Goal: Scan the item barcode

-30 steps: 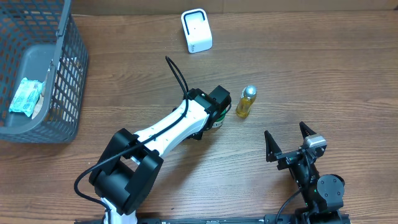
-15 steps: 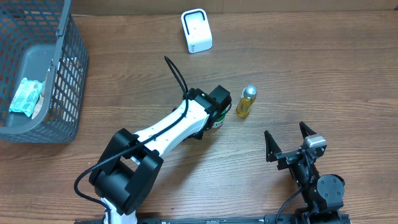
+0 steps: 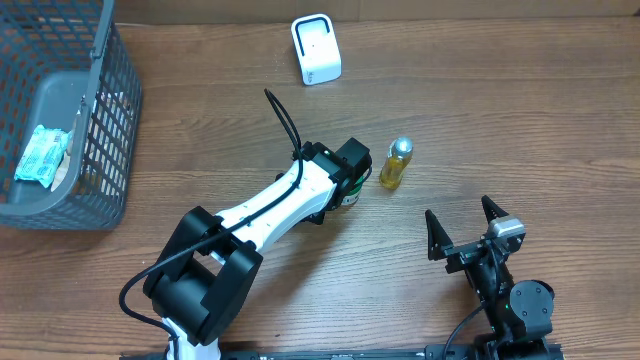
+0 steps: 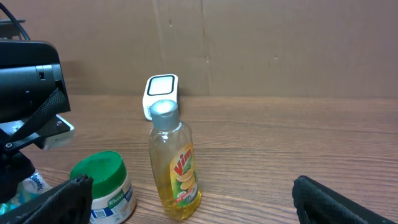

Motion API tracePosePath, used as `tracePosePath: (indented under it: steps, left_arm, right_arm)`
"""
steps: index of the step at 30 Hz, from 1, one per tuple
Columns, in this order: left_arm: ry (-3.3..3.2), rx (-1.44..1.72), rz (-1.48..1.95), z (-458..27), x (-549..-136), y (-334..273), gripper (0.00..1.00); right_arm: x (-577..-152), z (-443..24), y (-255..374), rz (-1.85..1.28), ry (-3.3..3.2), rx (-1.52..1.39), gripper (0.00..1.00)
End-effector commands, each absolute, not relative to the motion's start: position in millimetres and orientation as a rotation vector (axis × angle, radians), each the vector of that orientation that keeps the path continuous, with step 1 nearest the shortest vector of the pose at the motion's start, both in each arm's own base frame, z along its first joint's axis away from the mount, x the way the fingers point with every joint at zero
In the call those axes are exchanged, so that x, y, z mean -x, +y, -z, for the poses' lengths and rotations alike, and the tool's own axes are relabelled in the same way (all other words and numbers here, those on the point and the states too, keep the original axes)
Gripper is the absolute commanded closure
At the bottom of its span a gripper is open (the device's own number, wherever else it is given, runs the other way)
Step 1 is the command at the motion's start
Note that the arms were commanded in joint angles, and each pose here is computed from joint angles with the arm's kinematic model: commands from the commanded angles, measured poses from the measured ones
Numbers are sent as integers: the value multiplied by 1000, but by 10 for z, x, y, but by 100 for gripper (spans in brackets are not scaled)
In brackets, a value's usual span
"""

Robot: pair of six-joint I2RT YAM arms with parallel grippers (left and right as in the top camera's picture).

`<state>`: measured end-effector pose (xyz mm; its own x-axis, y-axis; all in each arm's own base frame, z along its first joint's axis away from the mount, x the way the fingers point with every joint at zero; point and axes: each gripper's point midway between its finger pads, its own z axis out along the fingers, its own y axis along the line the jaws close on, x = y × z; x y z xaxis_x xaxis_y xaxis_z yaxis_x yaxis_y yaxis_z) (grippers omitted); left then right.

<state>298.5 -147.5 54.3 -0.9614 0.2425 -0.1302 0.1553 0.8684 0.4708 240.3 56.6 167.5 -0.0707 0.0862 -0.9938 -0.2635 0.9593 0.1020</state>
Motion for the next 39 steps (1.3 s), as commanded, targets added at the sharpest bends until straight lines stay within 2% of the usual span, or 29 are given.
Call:
tracePosePath:
  steps: [1, 13, 20, 24, 30, 33, 34, 36, 39]
  left_arm:
    - [2814, -268, -708, -622, -3014, -1462, 96]
    - [2820, -284, -733, -461, -2936, -1391, 95]
    - [2850, -269, -670, -417, -2914, -1461, 69]
    - [2849, -266, -663, -415, -2924, -1469, 51]
    - [2860, -256, -637, -407, -2921, -1497, 44]
    - [2875, -248, -611, -392, -2908, -1524, 37]
    - [2881, -246, -603, -386, -2901, -1530, 30]
    - [2880, -243, -604, -387, -2909, -1523, 22]
    - [2881, -214, -591, -381, -2942, -1504, 21]
  right_arm:
    - [-2409, -1669, 553, -285, 1616, 130, 0]
    - [-2409, -1669, 553, -285, 1616, 130, 0]
    - [-2409, -1669, 553, -285, 1616, 130, 0]
    - [-2409, -1669, 553, -285, 1616, 130, 0]
    - [-2409, -1669, 553, -285, 1616, 130, 0]
    - [-2409, -1669, 553, -285, 1616, 130, 0]
    - [-2409, -1669, 553, -285, 1616, 130, 0]
    - [-2409, -1669, 553, -285, 1616, 130, 0]
    - [-2409, -1669, 553, -285, 1616, 130, 0]
